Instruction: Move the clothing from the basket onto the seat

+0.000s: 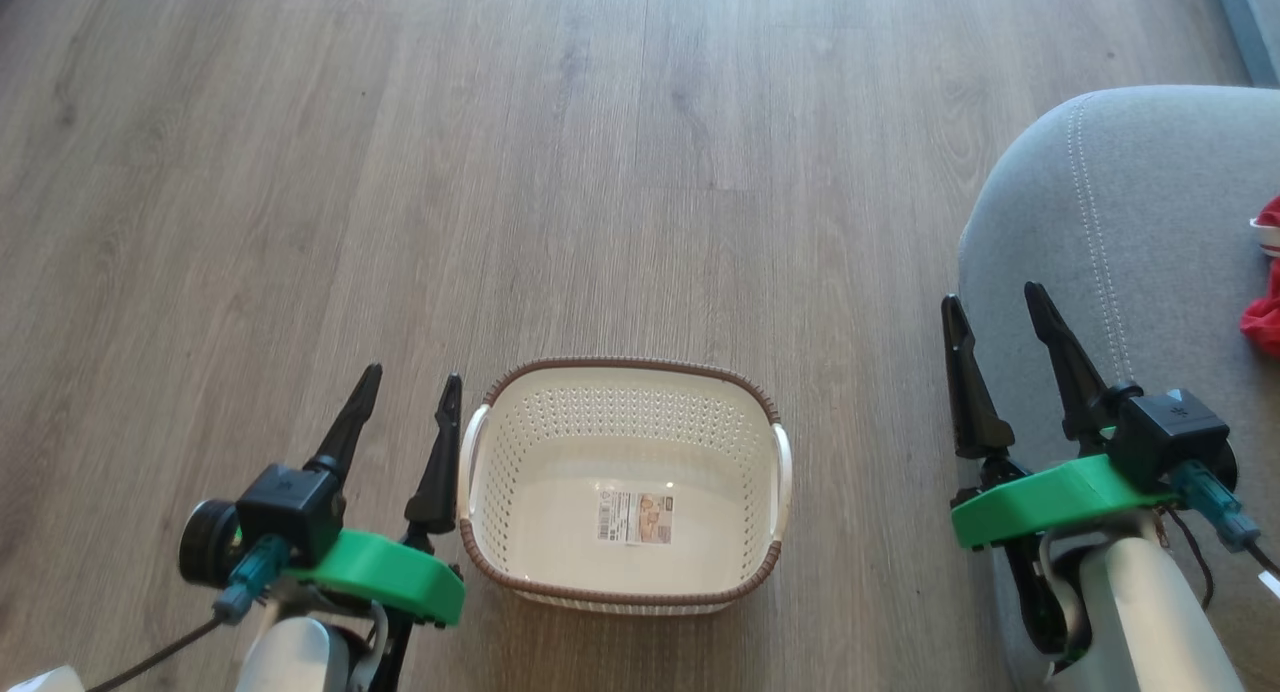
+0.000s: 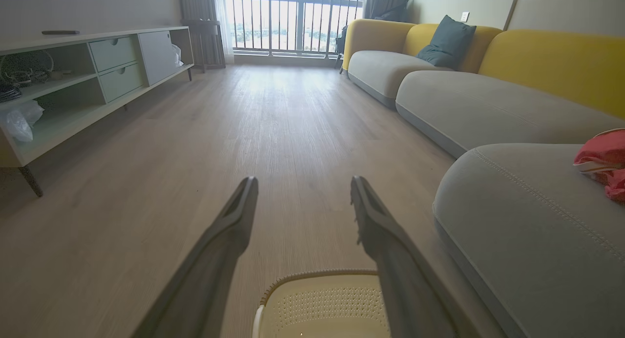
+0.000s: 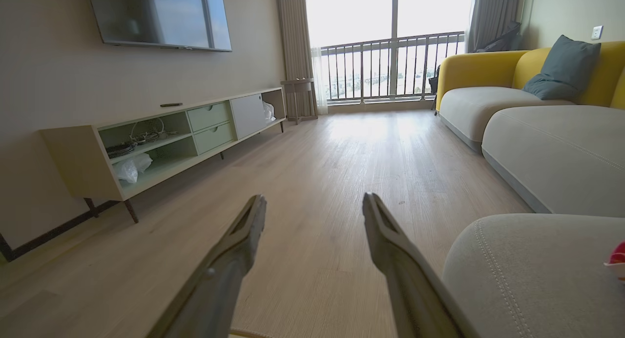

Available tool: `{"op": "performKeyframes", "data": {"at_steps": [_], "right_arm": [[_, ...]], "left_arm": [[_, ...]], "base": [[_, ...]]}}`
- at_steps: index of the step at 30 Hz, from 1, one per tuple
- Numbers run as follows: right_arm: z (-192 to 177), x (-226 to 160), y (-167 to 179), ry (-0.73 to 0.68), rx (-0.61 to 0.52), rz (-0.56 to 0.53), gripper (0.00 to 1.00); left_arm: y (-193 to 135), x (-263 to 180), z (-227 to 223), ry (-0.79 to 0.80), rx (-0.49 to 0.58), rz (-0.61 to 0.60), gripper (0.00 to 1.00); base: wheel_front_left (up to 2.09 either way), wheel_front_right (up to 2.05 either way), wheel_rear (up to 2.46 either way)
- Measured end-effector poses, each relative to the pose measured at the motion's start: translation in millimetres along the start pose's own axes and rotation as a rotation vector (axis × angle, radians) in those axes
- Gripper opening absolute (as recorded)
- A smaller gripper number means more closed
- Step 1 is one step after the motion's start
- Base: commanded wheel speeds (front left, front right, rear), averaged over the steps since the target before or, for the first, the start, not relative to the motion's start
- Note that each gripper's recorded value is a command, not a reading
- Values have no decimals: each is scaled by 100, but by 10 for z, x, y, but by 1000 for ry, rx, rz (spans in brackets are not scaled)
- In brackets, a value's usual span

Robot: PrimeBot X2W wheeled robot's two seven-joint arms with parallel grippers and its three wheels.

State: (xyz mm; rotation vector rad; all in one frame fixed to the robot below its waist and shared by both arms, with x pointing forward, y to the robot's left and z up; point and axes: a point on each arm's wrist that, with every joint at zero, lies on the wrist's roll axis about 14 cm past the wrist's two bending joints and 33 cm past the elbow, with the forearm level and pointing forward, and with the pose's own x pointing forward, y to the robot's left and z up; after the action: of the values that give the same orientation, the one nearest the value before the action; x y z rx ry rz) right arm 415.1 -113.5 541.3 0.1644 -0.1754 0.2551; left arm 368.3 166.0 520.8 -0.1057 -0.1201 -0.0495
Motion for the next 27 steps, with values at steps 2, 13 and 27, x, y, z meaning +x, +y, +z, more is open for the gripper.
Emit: {"op": "performKeyframes", "data": {"at_steps": [2,13,27], "right_arm": [[0,-2,1,0,0,0,100],[-41,15,2,9,4,1,100],[-24,-50,-86,10,16,-31,0]], "left_arm": [[-10,7,23,-8,-8,-6,100],[22,20,-10,0,-45,0,100],[42,-50,-80,24,-65,4,0]], "base": [[0,0,0],[0,0,0],[0,0,0]]}}
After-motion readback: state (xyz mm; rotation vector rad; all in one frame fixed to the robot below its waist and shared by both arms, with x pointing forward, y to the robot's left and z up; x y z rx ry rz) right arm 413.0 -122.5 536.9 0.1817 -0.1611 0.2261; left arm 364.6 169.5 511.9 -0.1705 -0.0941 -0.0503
